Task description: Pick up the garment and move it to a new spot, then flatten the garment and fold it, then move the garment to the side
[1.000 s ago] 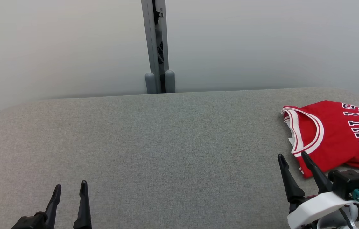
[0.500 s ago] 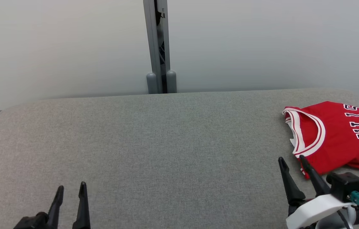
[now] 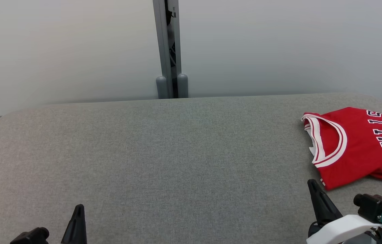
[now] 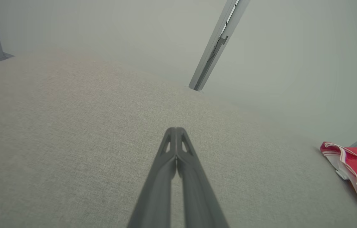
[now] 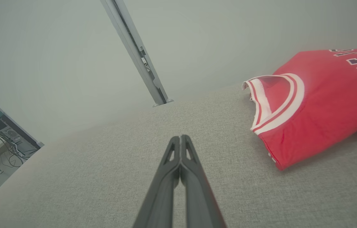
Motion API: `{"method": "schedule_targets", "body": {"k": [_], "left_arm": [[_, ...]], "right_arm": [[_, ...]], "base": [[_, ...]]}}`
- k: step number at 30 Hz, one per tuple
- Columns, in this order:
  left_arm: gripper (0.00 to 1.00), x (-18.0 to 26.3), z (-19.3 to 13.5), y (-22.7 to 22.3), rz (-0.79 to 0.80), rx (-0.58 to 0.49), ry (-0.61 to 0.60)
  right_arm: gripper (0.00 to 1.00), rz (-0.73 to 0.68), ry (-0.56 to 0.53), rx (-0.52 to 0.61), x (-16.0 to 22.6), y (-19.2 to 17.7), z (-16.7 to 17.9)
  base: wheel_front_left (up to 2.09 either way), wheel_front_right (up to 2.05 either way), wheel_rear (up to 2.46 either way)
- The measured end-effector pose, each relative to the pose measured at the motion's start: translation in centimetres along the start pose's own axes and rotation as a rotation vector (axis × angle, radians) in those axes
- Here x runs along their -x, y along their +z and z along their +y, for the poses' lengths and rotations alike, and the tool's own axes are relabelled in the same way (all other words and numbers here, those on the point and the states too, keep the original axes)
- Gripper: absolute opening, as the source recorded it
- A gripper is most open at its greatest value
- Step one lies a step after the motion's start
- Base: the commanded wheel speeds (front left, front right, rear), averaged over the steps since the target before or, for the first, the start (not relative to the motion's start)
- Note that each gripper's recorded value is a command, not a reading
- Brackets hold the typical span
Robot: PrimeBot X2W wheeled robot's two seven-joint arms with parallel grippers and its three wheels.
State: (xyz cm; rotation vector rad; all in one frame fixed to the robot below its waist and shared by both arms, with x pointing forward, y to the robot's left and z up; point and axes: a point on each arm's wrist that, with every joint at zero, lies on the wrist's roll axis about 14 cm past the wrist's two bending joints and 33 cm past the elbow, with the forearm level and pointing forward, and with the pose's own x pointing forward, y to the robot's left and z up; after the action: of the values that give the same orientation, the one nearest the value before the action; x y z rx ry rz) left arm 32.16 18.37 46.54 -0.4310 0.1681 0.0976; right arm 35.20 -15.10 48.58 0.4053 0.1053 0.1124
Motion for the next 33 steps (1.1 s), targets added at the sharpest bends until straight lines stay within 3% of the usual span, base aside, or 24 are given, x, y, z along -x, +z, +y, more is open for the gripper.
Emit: {"method": "schedule_targets", "body": {"k": [33], "left_arm": [[0.0,-3.5,0.5,1.3,0.053,0.436,-0.005]], "right_arm": [[0.0,-0.061,-0.027,-0.457,-1.8,1.8,-1.1]], "base": [[0.0,0.0,0.0]]}}
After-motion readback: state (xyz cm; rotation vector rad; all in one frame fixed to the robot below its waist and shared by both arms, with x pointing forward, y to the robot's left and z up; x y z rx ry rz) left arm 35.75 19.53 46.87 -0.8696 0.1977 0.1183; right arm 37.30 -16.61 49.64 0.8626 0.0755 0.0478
